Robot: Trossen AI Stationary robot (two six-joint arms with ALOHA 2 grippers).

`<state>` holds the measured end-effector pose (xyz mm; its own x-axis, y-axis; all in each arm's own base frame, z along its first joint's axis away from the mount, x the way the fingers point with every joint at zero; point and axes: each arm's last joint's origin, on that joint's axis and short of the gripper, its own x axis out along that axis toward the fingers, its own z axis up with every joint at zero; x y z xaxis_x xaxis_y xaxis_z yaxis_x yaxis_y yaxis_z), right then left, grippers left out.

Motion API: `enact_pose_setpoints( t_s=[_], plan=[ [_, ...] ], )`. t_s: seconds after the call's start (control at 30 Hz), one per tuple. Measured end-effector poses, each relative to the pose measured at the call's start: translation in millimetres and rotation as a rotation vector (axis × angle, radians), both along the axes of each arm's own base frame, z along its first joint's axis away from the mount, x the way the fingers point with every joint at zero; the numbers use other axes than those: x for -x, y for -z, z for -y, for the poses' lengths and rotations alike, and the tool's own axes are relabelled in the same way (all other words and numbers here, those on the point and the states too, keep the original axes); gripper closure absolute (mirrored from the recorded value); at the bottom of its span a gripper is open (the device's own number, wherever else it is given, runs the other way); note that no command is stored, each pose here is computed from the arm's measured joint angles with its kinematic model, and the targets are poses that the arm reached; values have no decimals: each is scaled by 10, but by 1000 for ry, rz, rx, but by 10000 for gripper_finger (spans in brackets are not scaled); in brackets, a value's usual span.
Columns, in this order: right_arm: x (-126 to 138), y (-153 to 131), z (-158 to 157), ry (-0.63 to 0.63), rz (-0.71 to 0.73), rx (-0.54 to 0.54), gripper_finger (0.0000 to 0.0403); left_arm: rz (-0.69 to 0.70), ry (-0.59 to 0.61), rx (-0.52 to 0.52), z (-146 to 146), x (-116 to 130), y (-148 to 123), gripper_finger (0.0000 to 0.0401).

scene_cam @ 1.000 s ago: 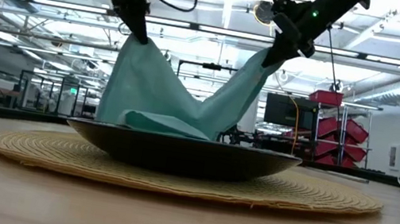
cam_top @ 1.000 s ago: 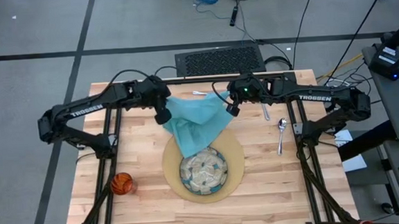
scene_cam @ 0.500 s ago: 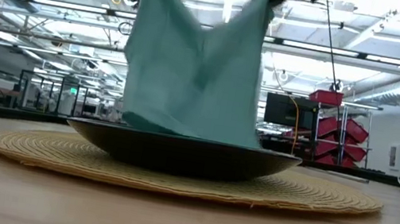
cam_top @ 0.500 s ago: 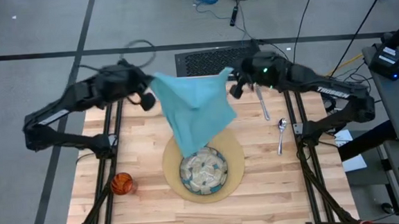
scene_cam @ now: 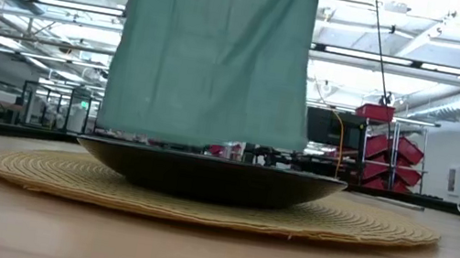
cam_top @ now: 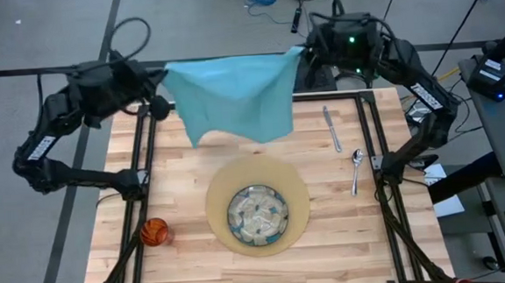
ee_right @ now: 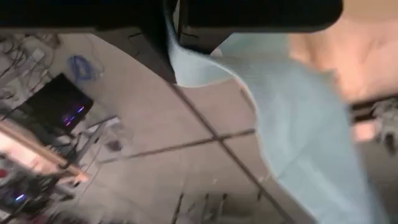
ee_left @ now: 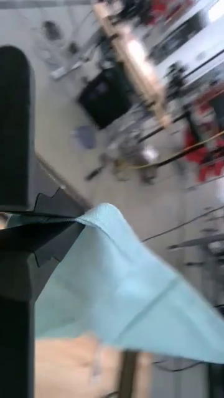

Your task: Set table place

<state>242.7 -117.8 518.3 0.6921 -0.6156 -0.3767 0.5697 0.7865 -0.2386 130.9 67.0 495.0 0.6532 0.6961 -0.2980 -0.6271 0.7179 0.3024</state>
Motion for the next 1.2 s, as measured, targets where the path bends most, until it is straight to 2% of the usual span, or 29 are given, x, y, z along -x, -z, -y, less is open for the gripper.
enact_pose_setpoints(
  t_s=[0.2,0.5,0.67,0.87,1.07,1.2],
  plan=[
    [-73,230,-23,10,-135,-115,403,-161,-19,147,41,67,216,401],
    [-284,601,-289,-38,-288,-252,403,-260,79,319,146,10,480,401],
    [-275,829,-447,-27,-390,-327,403,-326,103,371,236,25,655,401],
    [-252,1039,-648,-8,-476,-407,403,-323,168,469,379,52,799,401],
    [-318,1220,-811,-21,-523,-413,403,-377,204,505,490,3,1011,401],
    [-355,1198,-835,26,-491,-293,403,-321,205,435,521,-73,997,401]
  ],
)
